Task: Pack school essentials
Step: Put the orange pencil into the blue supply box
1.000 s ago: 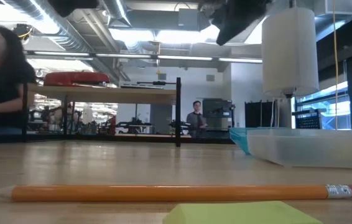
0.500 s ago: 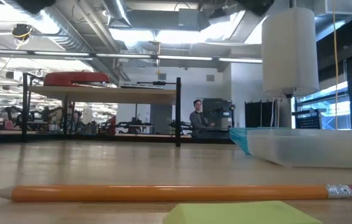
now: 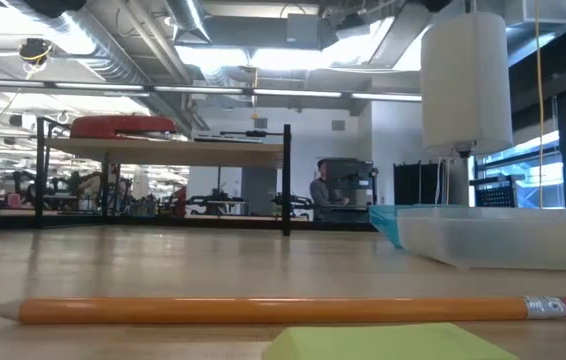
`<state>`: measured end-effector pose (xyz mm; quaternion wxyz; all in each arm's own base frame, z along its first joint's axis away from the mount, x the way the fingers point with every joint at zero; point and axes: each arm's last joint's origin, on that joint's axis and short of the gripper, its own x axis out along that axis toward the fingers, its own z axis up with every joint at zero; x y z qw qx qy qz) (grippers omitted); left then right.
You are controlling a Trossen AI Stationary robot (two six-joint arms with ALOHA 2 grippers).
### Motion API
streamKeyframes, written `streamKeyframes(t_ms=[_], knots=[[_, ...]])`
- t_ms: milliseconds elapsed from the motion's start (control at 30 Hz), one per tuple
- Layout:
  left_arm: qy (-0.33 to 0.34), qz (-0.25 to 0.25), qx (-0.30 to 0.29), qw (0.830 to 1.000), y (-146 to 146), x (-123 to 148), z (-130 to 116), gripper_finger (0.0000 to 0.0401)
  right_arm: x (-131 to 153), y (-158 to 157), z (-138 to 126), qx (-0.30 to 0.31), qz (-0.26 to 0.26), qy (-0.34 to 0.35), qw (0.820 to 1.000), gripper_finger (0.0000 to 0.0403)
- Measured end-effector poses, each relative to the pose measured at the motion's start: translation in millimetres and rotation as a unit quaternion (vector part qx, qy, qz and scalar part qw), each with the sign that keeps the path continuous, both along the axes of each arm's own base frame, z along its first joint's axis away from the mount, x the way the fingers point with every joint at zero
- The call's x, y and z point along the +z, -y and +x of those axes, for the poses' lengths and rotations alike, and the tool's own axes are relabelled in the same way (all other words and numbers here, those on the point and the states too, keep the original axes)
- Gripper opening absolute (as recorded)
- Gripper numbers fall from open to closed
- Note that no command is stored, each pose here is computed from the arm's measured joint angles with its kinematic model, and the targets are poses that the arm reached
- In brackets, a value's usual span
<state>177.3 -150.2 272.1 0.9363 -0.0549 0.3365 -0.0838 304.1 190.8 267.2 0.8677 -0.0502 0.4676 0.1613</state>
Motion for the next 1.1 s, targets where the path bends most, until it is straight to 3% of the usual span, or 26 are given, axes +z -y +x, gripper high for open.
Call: streamKeyframes(t_ms=[633, 1100], knots=[[0.004, 0.017, -0.014, 1.0, 0, 0, 0, 0.0399, -31, -12, 16, 0.0, -0.009, -0.016, 1.0, 0.0171], [0.007, 0.031, -0.026, 0.999, 0, 0, 0, 0.0399, -97, -31, 38, -0.006, -0.024, -0.05, 0.998, 0.0167]])
